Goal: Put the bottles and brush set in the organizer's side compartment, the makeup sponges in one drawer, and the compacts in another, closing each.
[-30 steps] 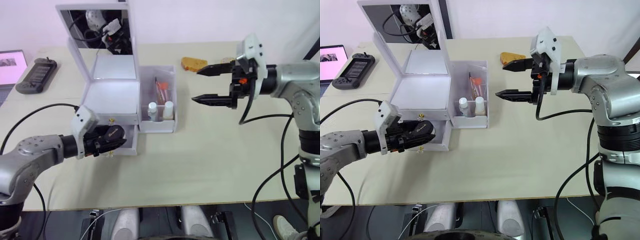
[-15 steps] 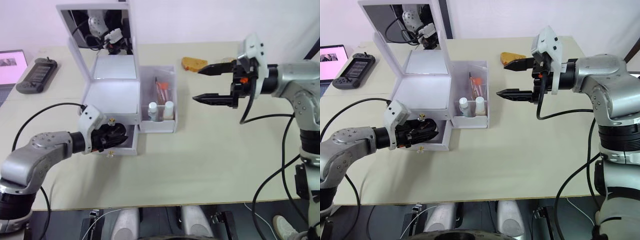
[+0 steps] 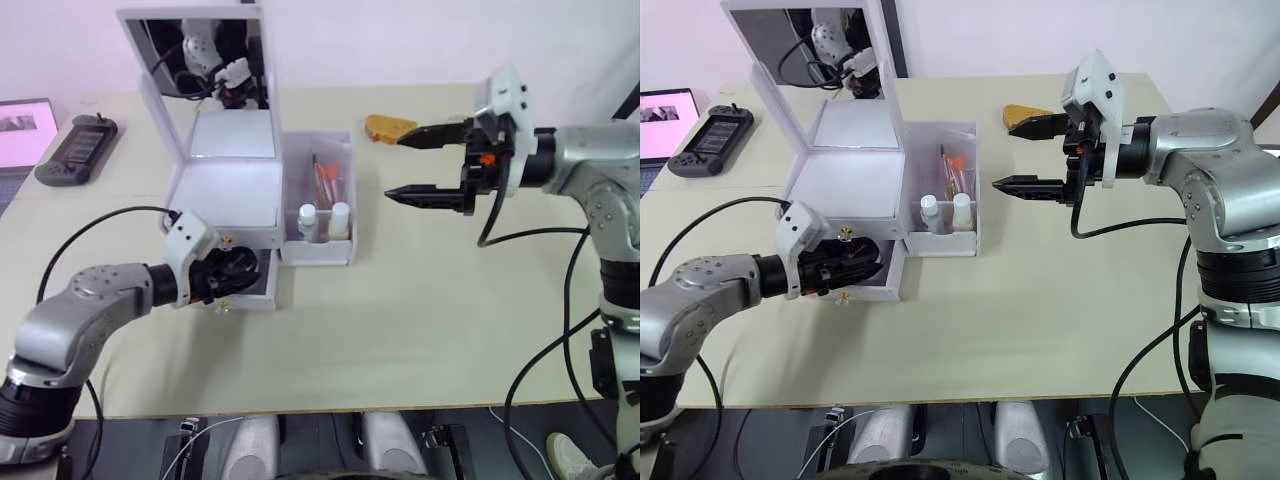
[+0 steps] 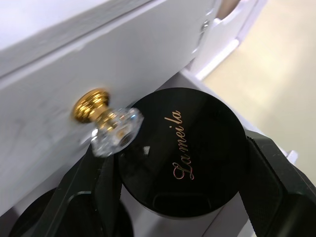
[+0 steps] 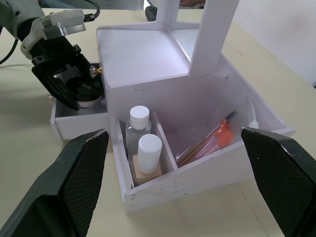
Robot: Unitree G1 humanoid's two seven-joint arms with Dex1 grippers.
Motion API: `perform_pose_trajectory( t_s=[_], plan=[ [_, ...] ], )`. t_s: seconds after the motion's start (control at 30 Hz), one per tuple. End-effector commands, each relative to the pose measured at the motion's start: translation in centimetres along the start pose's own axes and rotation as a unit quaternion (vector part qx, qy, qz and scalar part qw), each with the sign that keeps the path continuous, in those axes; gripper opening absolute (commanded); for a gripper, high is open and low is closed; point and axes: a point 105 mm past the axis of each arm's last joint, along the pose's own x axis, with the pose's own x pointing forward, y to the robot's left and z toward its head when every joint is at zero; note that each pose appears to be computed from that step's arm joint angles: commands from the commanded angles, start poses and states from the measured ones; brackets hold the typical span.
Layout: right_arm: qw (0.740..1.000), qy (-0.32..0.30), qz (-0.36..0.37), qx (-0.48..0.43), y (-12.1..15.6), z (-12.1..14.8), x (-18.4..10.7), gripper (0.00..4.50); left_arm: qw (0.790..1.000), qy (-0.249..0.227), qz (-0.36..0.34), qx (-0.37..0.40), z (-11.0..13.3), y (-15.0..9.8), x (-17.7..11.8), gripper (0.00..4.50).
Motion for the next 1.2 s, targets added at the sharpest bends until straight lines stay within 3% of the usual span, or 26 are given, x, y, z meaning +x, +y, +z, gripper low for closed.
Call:
perform_pose_trajectory(
  t_s=[0.03,0.3,0.6,0.8,0.93,1.2],
  plan=[
    [0.999,-0.018,-0.011,-0.031,0.0,1.7,-0.9,4.50,0.999,-0.018,-0.010,0.028,1.3,-0.6,-0.4,2.67],
    [0.999,-0.021,-0.004,-0.024,-0.1,1.2,-0.6,4.50,0.999,-0.025,0.001,0.027,1.7,-2.3,-3.0,2.67],
    [0.999,-0.040,0.018,-0.021,-0.1,0.8,0.7,4.50,0.994,-0.056,0.088,-0.025,0.7,-4.0,-4.1,2.67],
    [0.998,-0.044,0.027,-0.023,-0.3,0.6,0.8,4.50,0.989,-0.054,0.137,-0.032,0.3,-4.1,-3.0,2.67],
    [0.998,-0.043,0.027,-0.025,-0.3,0.7,0.8,4.50,0.980,-0.048,0.186,-0.044,0.0,-2.5,-2.4,2.67],
    [0.999,-0.039,0.026,-0.029,-0.2,0.9,0.8,4.50,0.980,-0.061,0.182,-0.052,0.7,-2.7,-0.9,2.67]
  ],
)
